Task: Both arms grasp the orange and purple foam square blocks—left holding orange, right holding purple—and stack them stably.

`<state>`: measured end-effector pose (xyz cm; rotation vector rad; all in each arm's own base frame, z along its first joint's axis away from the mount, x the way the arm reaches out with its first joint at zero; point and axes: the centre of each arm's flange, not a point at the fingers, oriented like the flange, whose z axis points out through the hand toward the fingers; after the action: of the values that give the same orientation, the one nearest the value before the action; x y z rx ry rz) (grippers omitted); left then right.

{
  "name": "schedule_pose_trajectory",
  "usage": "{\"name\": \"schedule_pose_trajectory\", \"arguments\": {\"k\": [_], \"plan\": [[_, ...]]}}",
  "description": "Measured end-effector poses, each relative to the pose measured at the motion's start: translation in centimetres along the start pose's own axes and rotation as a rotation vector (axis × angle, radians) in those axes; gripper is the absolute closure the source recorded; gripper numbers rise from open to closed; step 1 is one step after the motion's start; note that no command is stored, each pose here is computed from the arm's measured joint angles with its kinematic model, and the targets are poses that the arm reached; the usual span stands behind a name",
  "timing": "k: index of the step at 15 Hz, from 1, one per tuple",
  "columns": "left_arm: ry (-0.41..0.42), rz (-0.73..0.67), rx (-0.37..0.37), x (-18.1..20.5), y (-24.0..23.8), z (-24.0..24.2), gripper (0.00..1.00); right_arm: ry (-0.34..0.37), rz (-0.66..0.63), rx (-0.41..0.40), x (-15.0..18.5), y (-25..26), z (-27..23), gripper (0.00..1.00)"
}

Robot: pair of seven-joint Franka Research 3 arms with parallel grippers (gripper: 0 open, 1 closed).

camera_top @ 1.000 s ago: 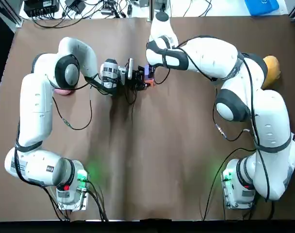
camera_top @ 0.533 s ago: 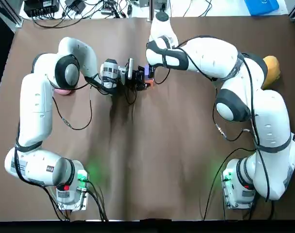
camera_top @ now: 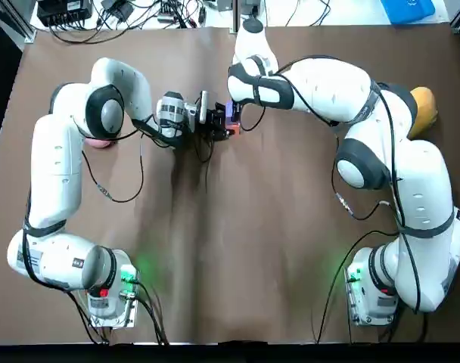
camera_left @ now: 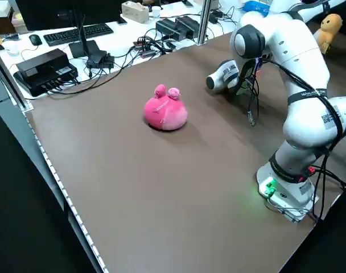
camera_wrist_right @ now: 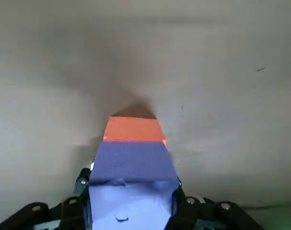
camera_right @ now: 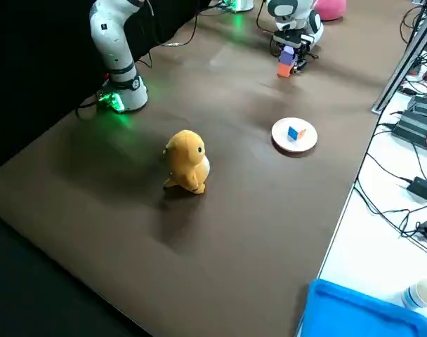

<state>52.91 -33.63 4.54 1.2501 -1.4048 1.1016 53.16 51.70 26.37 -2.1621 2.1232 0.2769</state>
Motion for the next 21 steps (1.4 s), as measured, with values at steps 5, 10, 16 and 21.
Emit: {"name": "schedule_pose_trajectory", "arguments": {"k": [5, 10, 16, 21], "plan": [[-0.026, 0.013, 0.005, -0.3, 0.0, 0.0, 0.3, 0.009, 0.005, -0.01, 0.3, -0.2, -0.1, 0.4], [-0.028, 0.014, 0.006, -0.3, 0.0, 0.0, 0.22, 0.02, 0.01, -0.026, 0.7, -0.3, -0.1, 0.4], [-0.028, 0.014, 0.006, -0.3, 0.0, 0.0, 0.14, 0.021, 0.011, -0.028, 0.7, -0.3, -0.1, 0.4], [-0.028, 0.016, 0.007, -0.2, -0.1, 0.0, 0.11, 0.035, 0.015, -0.042, 1.2, -0.3, 0.3, 0.11]]}}
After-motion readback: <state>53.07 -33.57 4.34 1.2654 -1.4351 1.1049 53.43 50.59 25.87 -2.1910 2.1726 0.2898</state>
